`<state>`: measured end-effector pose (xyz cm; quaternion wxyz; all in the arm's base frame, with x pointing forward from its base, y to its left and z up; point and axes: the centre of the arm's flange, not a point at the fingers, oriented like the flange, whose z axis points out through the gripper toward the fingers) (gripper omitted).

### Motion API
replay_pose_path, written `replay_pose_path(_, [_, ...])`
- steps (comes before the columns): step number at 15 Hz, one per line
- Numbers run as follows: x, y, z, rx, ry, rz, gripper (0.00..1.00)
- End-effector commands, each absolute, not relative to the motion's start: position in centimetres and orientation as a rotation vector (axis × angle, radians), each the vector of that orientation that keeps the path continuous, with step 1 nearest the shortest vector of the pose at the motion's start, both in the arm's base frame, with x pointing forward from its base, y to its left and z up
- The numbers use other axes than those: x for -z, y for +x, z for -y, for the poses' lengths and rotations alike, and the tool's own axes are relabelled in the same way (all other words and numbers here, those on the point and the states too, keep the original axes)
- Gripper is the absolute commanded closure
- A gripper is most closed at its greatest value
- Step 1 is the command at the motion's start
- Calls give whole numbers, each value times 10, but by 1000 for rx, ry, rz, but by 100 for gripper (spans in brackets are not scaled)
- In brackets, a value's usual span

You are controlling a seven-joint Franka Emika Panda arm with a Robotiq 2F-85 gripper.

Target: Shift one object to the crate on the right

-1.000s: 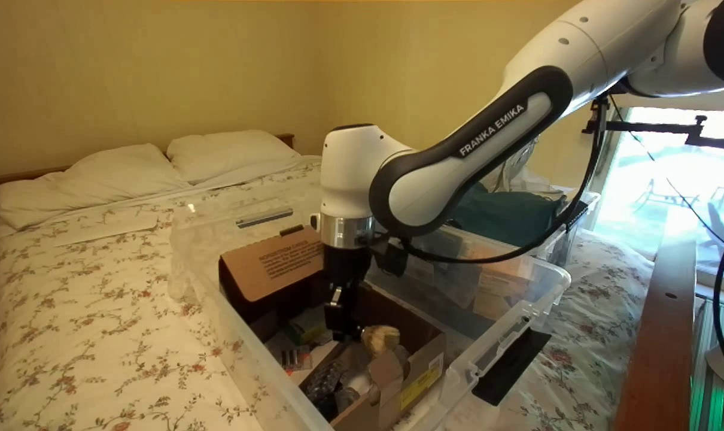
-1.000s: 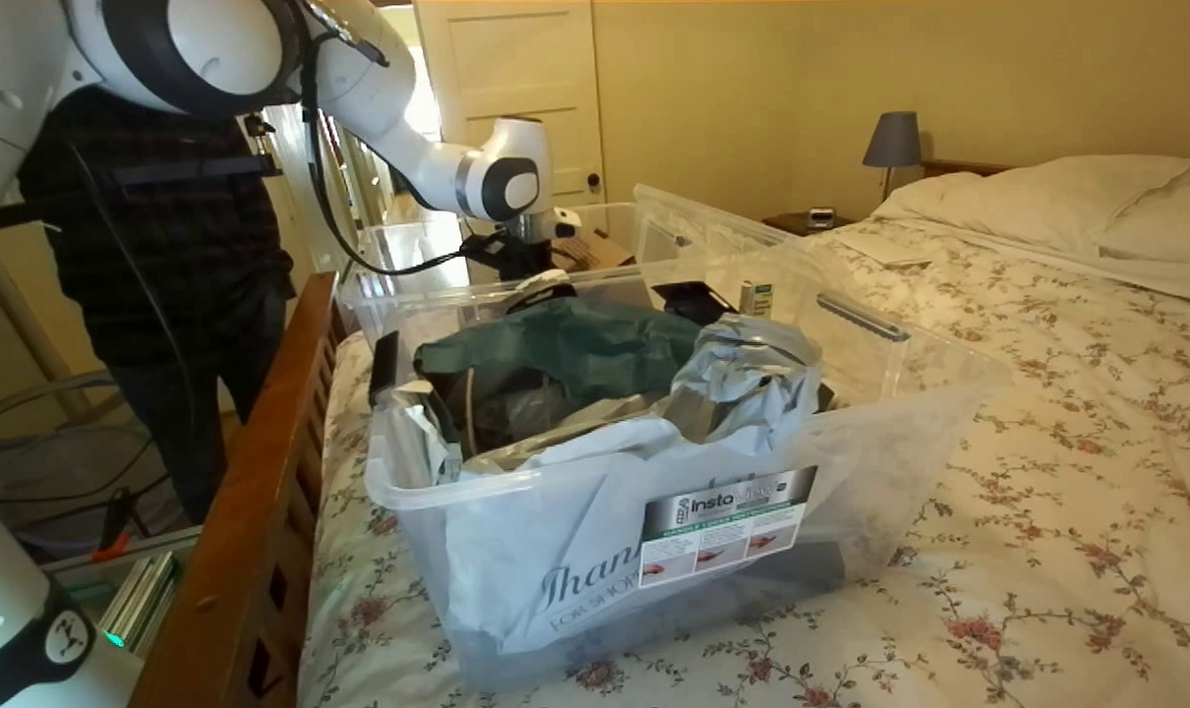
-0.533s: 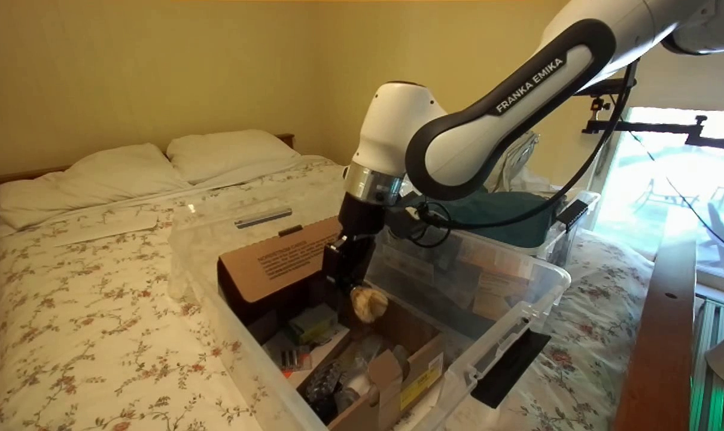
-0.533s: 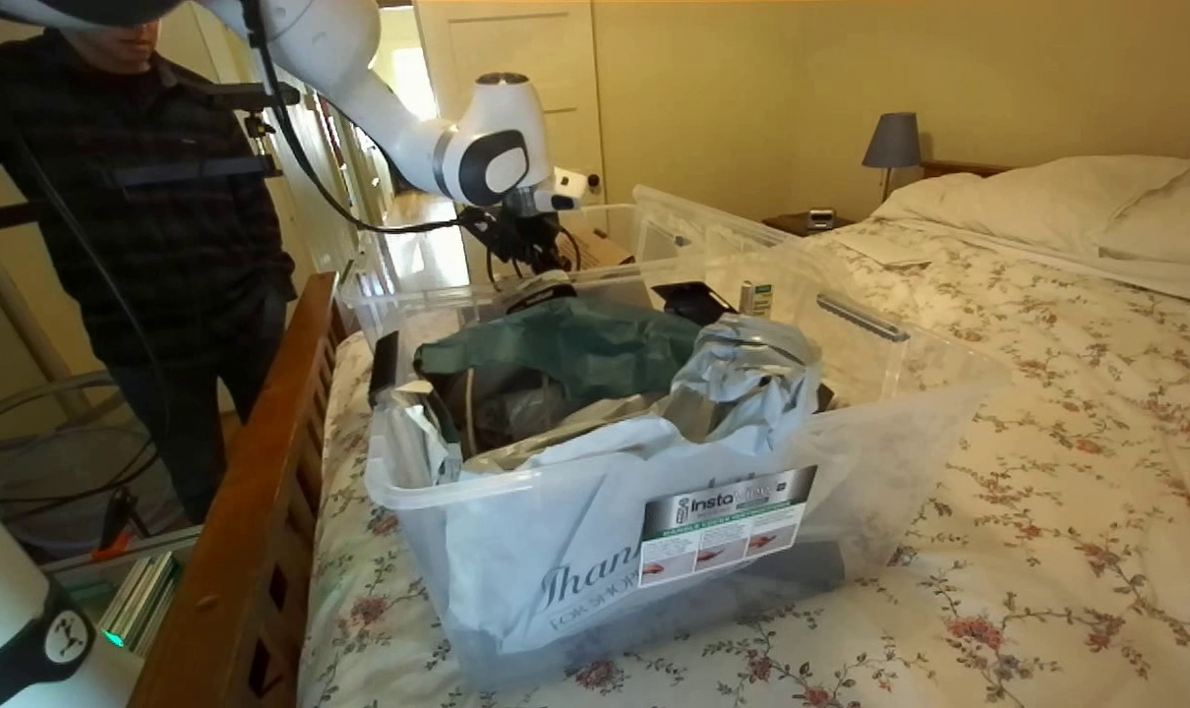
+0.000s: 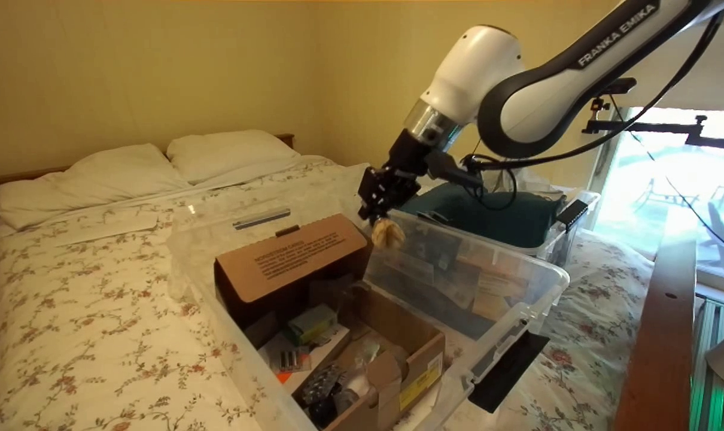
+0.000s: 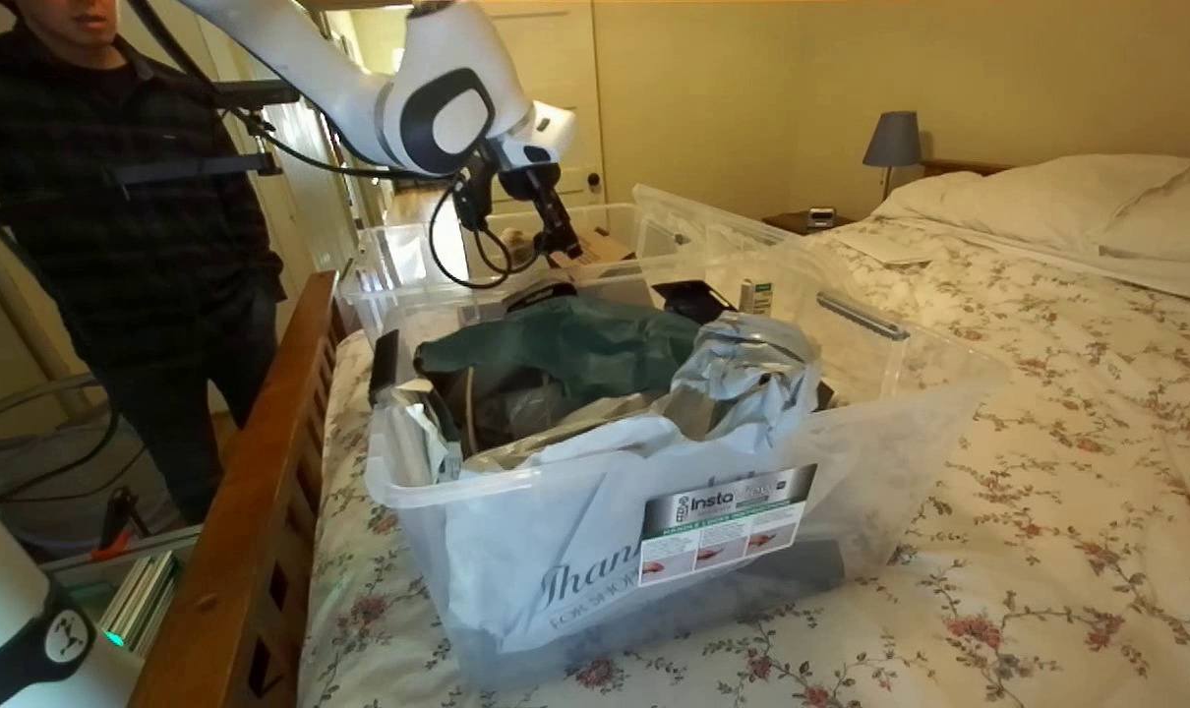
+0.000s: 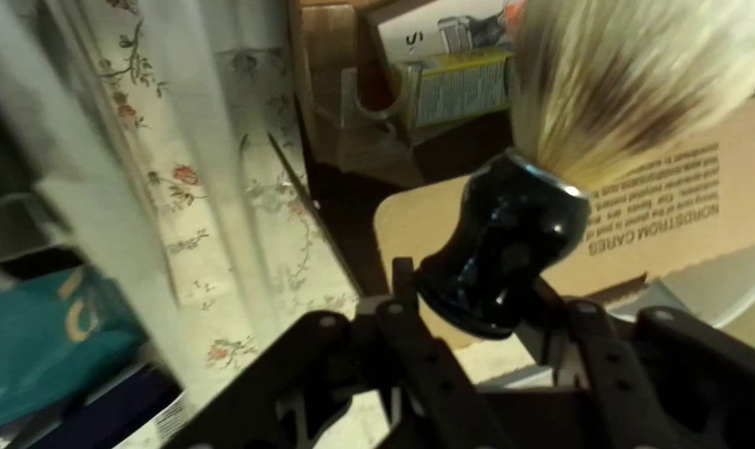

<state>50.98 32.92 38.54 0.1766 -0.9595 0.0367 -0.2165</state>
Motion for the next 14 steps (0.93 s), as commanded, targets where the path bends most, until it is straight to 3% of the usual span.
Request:
replay_pose_path(1, [-435, 456, -272, 720, -2642, -352, 86])
replay_pose_path(7, [-475, 451, -176, 874, -2544, -751, 86])
replay_pose_path(14, [-500, 535, -170, 1144, -2454, -1131, 86])
